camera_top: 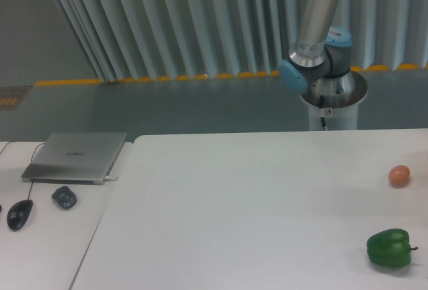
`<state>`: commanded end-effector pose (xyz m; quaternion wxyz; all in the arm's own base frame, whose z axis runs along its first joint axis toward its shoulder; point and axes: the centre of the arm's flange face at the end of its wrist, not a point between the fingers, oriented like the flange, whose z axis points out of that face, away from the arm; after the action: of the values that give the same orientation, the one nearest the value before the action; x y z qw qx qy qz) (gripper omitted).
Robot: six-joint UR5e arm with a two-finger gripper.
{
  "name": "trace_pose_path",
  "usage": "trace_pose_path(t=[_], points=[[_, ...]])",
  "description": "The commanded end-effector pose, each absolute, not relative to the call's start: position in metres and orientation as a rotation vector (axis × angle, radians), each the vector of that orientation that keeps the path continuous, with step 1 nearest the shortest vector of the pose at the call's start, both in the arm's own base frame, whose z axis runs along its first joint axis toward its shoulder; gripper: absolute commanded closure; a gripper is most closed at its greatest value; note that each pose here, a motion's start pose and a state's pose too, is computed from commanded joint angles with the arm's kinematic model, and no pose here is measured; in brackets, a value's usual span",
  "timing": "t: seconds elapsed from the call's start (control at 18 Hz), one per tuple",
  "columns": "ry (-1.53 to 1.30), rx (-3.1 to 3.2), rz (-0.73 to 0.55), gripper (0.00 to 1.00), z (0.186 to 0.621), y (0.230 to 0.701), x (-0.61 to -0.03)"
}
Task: Place the yellow pepper in a basket
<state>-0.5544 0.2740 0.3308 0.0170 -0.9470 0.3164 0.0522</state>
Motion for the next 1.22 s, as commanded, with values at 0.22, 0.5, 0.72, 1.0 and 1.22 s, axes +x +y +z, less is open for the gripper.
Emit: trace_pose_path(t=[0.22, 0.5, 0.72, 1.0, 1.22], points=[[1.028, -2.932, 0.188, 0.0, 0.347, 0.28, -0.552], [1.141, -2.896, 0.091, 0.0, 0.386, 0.294, -0.546], [1.181, -2.878, 0.117, 0.0, 0.41, 0.304, -0.54], [1.223, -2.86, 0.133, 0.0, 0.42, 0.32, -0.535], [1.328, -2.814, 0.152, 0.0, 0.424, 0.345, -0.527]])
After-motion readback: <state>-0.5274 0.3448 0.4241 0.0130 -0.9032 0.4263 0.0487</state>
